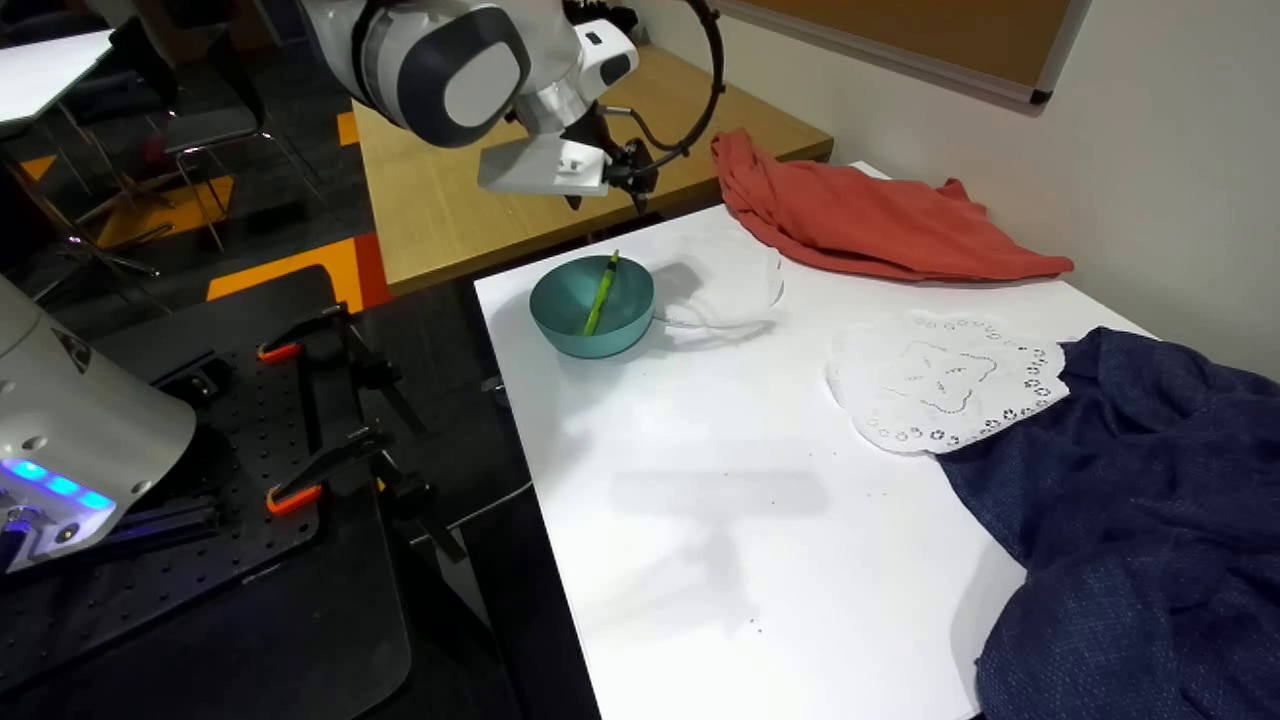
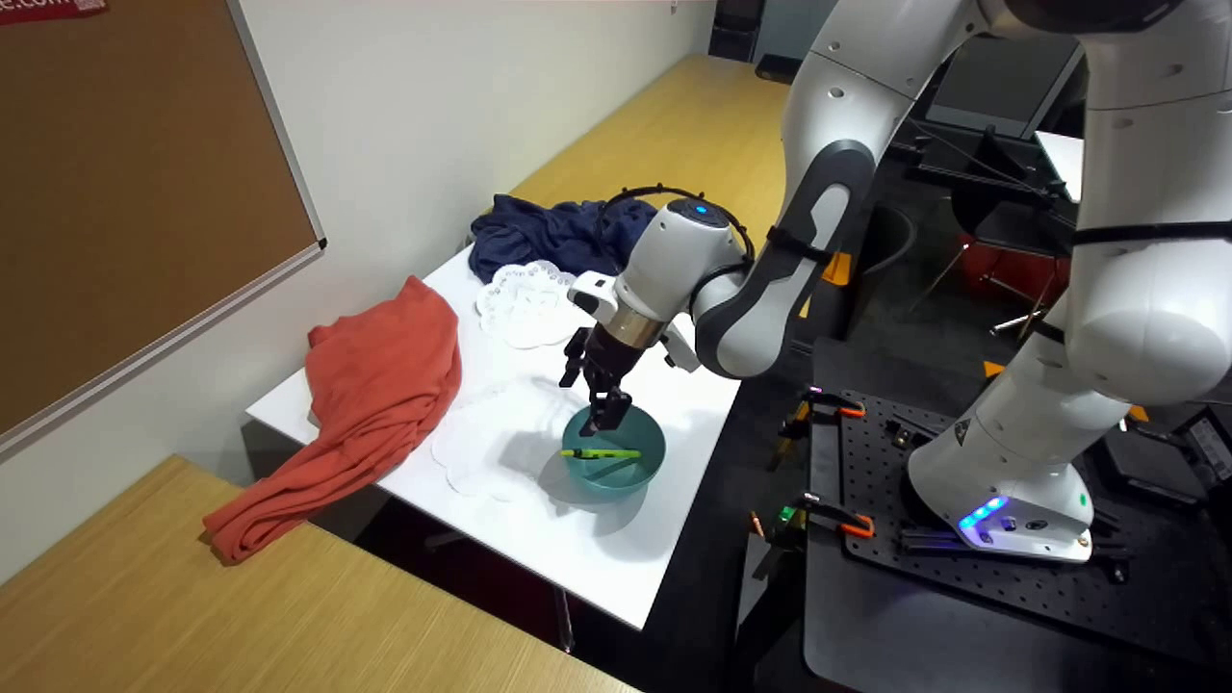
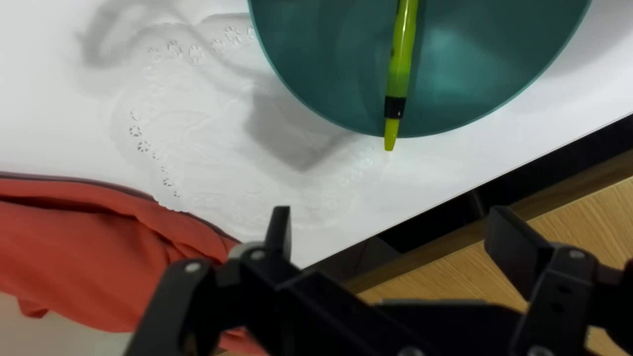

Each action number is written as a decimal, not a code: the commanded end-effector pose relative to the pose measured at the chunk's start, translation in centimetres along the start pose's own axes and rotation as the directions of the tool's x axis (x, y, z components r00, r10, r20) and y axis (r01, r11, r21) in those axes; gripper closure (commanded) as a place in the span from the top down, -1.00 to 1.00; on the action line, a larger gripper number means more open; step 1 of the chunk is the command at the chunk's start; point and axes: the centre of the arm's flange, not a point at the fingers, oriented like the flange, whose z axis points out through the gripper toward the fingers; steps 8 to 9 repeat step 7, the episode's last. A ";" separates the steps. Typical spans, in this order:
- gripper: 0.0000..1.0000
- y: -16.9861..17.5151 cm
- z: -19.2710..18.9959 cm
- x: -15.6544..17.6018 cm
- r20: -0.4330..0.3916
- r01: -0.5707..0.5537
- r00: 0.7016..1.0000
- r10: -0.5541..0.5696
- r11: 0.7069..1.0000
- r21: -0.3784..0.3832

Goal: Put the pen in the bowl

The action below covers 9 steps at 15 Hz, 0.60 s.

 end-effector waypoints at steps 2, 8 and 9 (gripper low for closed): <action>1.00 0.0 -3.3 -0.6 -0.032 -0.010 0.999 0.008 0.999 -0.040; 1.00 0.3 -1.1 -0.2 -0.016 -0.007 1.000 0.007 1.000 -0.016; 1.00 0.3 -1.1 -0.2 -0.016 -0.007 1.000 0.007 1.000 -0.016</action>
